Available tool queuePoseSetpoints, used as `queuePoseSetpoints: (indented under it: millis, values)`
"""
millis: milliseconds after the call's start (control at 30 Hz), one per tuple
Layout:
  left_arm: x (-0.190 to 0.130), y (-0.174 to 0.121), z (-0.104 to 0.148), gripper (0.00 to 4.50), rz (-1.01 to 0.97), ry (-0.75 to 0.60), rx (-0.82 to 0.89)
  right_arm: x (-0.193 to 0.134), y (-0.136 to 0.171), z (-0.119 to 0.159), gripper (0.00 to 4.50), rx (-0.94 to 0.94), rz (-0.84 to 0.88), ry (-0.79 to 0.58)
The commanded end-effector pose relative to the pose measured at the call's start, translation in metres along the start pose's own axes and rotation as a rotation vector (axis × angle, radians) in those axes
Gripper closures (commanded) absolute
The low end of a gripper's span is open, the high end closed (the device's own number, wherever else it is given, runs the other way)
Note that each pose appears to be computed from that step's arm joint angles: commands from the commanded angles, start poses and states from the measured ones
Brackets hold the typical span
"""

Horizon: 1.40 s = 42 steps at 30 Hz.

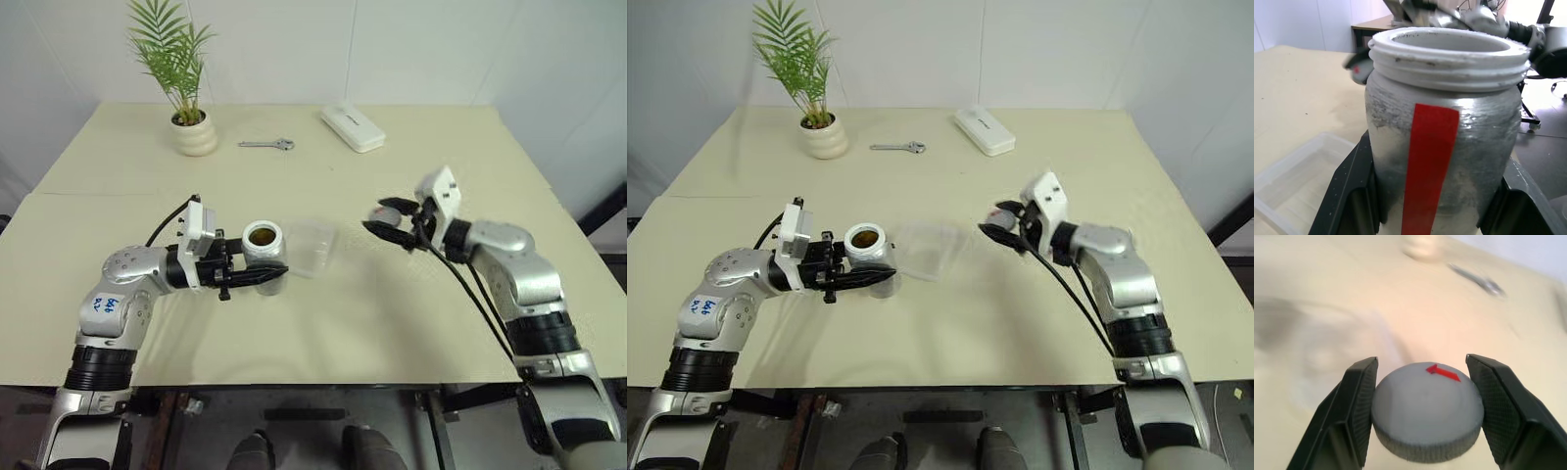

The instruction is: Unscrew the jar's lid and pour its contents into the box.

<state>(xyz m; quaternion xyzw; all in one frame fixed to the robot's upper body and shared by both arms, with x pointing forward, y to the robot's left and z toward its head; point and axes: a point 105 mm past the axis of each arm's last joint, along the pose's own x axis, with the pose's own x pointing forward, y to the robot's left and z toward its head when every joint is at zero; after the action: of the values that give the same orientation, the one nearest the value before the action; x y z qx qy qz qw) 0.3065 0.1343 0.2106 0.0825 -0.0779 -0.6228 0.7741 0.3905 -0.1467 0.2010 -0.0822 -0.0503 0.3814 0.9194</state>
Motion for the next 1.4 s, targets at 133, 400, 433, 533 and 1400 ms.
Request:
queuePoseSetpoints:
  millis: [133, 400, 433, 533, 1400]
  values:
    - [0.001, 0.004, 0.012, 2.57, -0.009, -0.033, 0.038, -0.012, -0.005, -0.015, 1.94, 0.020, -0.071, -0.068]
    - [0.011, 0.018, 0.023, 2.57, 0.018, -0.078, 0.056, -0.026, -0.034, -0.060, 1.94, 0.115, -0.286, -0.023]
    - [0.012, 0.020, 0.022, 2.57, 0.030, -0.064, 0.070, -0.026, -0.035, -0.059, 1.94, 0.112, -0.285, -0.030]
    - [0.014, 0.021, 0.023, 2.57, 0.028, -0.074, 0.073, -0.027, -0.035, -0.063, 1.94, 0.111, -0.282, -0.020]
    - [-0.018, 0.113, 0.019, 2.57, 0.367, 0.360, 0.265, -0.012, 0.092, 0.048, 0.02, -0.117, 0.366, -0.082]
